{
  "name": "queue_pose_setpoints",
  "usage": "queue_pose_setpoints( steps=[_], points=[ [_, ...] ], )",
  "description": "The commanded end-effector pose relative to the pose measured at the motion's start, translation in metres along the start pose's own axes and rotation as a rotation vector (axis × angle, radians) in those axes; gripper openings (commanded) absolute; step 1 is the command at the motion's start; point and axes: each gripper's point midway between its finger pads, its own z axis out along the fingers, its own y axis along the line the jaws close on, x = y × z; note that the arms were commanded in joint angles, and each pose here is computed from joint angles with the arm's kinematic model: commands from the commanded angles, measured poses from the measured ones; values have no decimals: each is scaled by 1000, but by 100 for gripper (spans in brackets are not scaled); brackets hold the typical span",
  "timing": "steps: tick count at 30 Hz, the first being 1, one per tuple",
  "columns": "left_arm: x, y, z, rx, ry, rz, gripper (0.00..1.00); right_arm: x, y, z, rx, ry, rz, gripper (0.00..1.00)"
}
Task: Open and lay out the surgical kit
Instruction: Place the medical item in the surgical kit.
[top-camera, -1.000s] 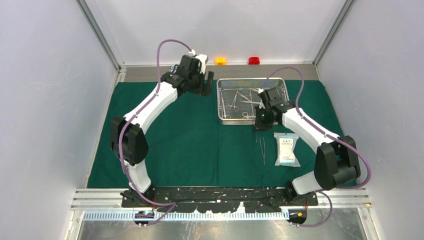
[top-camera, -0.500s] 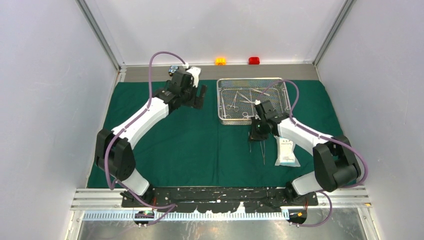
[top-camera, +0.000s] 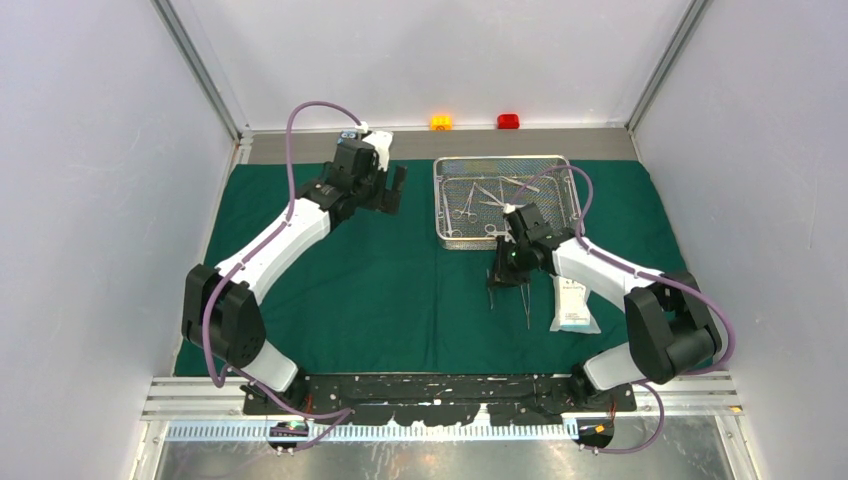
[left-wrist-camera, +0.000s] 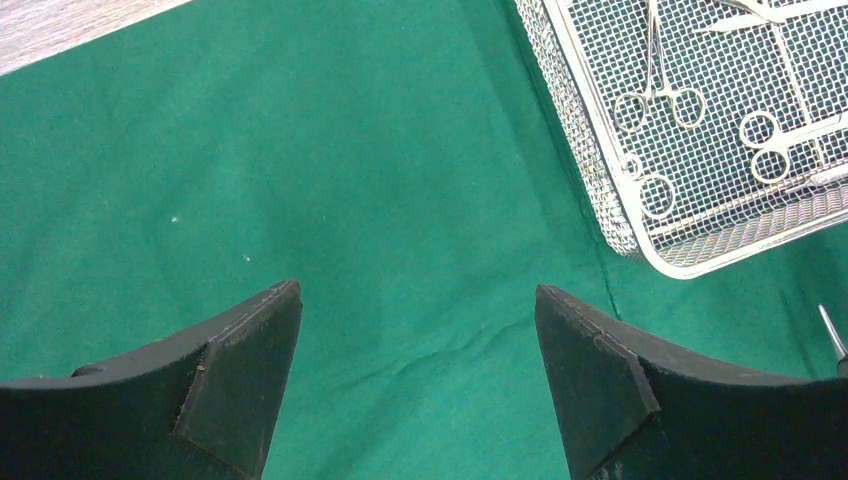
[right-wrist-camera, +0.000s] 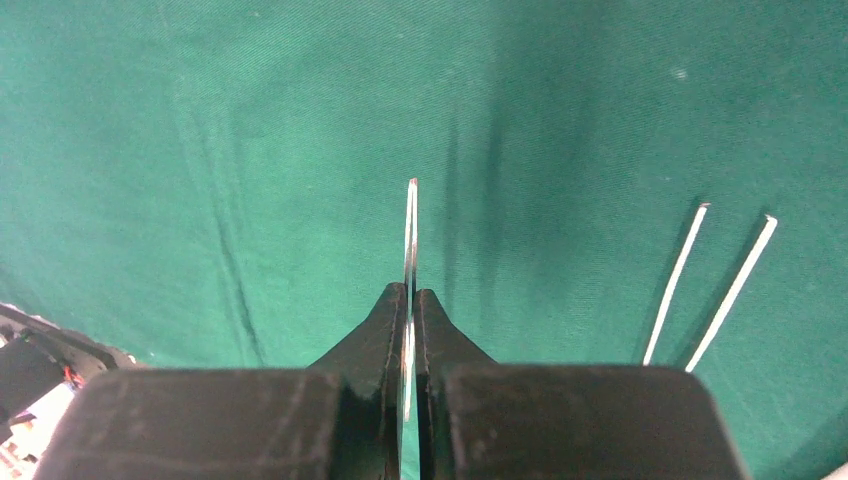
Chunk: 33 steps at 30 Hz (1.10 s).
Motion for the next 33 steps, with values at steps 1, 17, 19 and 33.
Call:
queue_pose_setpoints(
  steps=[1,17,19,33],
  points=[
    [-20,7,-8,-19,-83,1,89,-7,21,0,-89,-21,-17,3],
    [-22,17,-16,-37,-101,-5,90,3,52,-15,-297,-18,-66,0],
    [-22,17,-18,-37,-102,-5,90,1,56,-19,-315,-38,-48,0],
    [-22,18,-18,-40,-96,-4,91,15,47,-19,-144,-33,-79,0]
  ],
)
